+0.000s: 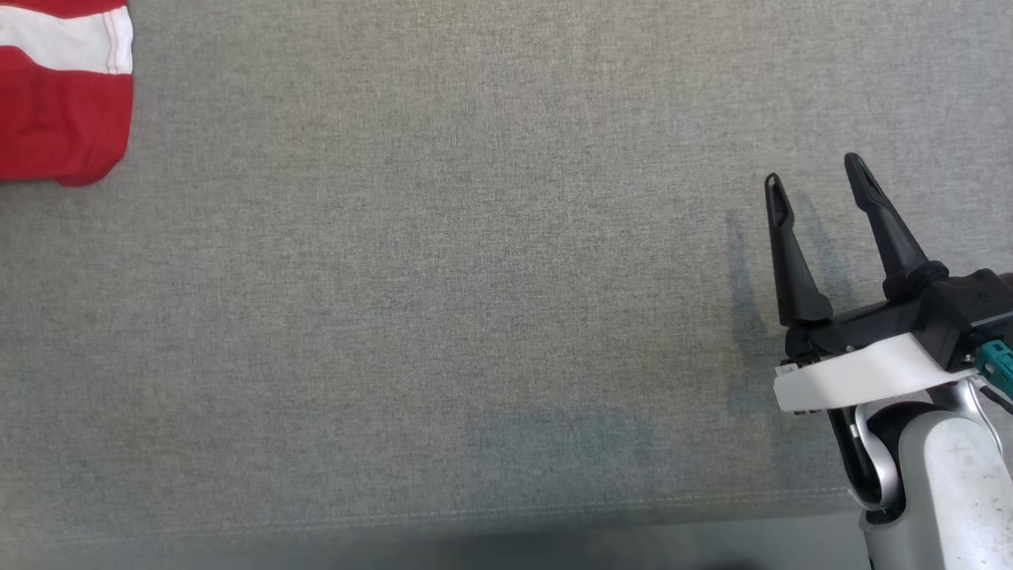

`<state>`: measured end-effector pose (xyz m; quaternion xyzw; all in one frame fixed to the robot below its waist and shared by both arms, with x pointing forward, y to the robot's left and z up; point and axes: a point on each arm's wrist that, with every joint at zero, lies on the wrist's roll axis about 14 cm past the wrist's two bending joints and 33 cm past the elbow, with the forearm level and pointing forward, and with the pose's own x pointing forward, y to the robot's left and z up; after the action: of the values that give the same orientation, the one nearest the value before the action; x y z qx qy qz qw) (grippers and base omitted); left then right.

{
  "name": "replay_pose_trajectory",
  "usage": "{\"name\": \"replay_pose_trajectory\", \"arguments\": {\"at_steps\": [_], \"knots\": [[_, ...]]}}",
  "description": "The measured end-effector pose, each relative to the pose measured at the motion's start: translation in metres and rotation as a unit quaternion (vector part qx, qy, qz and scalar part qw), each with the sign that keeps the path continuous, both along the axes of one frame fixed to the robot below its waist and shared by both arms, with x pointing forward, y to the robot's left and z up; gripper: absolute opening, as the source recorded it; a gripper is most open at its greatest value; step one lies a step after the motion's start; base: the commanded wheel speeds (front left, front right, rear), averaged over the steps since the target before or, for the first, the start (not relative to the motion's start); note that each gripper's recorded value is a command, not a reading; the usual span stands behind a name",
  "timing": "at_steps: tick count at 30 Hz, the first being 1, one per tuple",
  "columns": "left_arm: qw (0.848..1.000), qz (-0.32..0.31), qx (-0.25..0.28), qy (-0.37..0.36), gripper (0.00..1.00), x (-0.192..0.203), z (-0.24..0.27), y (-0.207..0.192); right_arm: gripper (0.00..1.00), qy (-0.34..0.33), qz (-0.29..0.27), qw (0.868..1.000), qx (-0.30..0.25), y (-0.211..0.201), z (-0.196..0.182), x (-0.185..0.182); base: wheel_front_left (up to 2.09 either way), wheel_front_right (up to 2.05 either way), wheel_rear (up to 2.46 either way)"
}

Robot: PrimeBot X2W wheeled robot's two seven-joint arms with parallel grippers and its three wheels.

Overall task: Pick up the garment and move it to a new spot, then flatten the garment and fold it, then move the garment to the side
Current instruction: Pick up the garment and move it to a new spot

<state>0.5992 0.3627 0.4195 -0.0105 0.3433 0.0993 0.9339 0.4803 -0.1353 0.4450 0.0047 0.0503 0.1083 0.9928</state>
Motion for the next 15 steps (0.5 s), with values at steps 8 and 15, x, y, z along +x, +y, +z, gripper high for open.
{"name": "replay_pose_trajectory", "arguments": {"at_steps": [8,15], "knots": [[0.994,-0.109,-0.024,-0.023,0.00,0.008,0.060,-0.074,1.00,-0.036,-0.008,0.999,0.017,-0.002,0.033,-0.013,0.00,0.00,0.00],[0.974,-0.202,-0.042,-0.088,0.00,-0.002,0.124,-0.136,1.00,-0.070,-0.020,0.997,0.034,-0.007,0.062,-0.028,0.00,0.00,0.00]]}}
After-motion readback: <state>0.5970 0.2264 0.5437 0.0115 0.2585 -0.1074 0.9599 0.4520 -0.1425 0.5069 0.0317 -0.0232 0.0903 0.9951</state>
